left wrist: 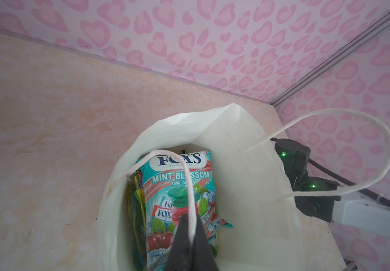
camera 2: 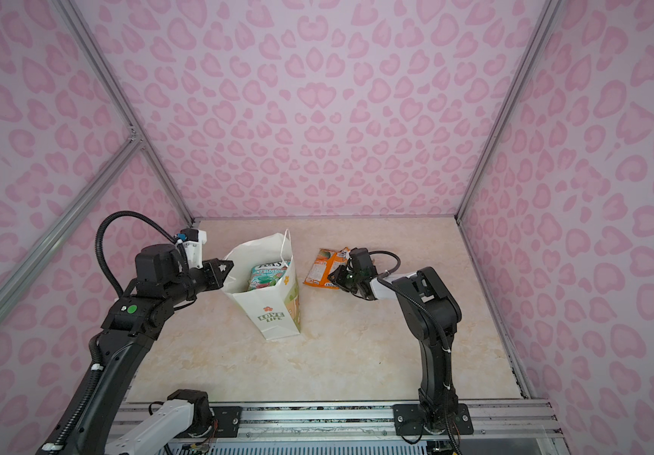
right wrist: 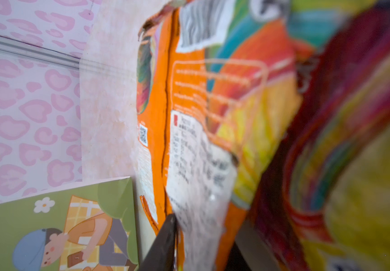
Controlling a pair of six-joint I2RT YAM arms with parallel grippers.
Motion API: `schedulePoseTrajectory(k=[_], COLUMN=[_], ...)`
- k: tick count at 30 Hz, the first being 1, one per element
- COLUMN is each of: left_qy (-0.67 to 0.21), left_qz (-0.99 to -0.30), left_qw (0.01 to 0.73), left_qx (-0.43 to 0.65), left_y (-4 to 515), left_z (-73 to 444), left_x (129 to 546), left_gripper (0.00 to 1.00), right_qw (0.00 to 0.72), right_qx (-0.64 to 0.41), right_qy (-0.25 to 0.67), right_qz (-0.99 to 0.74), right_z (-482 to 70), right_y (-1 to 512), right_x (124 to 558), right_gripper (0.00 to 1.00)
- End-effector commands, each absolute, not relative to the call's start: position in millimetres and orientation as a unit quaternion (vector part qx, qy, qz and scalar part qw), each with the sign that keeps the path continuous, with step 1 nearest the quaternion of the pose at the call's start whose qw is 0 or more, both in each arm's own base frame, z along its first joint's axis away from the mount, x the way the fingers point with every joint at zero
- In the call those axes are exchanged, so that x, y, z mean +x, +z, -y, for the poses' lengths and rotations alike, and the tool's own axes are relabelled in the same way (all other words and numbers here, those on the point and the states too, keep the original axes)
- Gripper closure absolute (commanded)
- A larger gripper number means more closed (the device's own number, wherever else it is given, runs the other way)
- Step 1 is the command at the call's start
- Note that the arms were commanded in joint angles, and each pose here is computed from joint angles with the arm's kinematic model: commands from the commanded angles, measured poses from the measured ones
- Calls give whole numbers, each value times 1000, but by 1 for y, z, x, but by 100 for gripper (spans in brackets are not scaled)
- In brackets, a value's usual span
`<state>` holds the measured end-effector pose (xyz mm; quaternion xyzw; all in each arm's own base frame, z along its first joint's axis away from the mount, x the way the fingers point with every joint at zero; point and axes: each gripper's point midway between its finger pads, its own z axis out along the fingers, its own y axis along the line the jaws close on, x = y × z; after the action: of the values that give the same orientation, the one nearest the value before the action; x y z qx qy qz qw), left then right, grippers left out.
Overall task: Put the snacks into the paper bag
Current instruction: 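Reach the right gripper down to the orange candy bag on the table, then grasp the orange candy bag with the right gripper and lift it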
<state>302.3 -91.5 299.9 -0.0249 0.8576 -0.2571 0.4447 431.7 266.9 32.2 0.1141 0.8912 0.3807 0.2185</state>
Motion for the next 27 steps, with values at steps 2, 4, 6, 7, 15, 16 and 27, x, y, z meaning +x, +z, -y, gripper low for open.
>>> schedulePoseTrajectory(k=[2,4,6,7,15,16,27], left_qy=[-259,-260,-261,-261,-262,-262,-262], left_qz=[-850,-850,-850,-850,-850,-849,-848], left_qw=[458,458,458,458,457,458,460], left_qx=[-19,-19,-18,-19,-16,-16,-14], left_y=[306,306,306,306,306,306,308], left_z=[92,92,93,92,93,93,93], left_x=[306,306,306,306,306,305,304], left_gripper=[97,97,97,97,97,97,97], right_qw=[221,226,235,239,247,249,317], right_qx=[107,96,85,81,62,62,58], right_qy=[370,373,372,370,386,387,370], right_qz=[-896,-895,-894,-894,-887,-886,-871], right_z=[-266,-269,-272,-273,-281,-281,-255], right_y=[33,44,58,63,95,99,193], right_x=[426,424,422,421,417,416,403], right_gripper=[77,81,83,85,94,94,95])
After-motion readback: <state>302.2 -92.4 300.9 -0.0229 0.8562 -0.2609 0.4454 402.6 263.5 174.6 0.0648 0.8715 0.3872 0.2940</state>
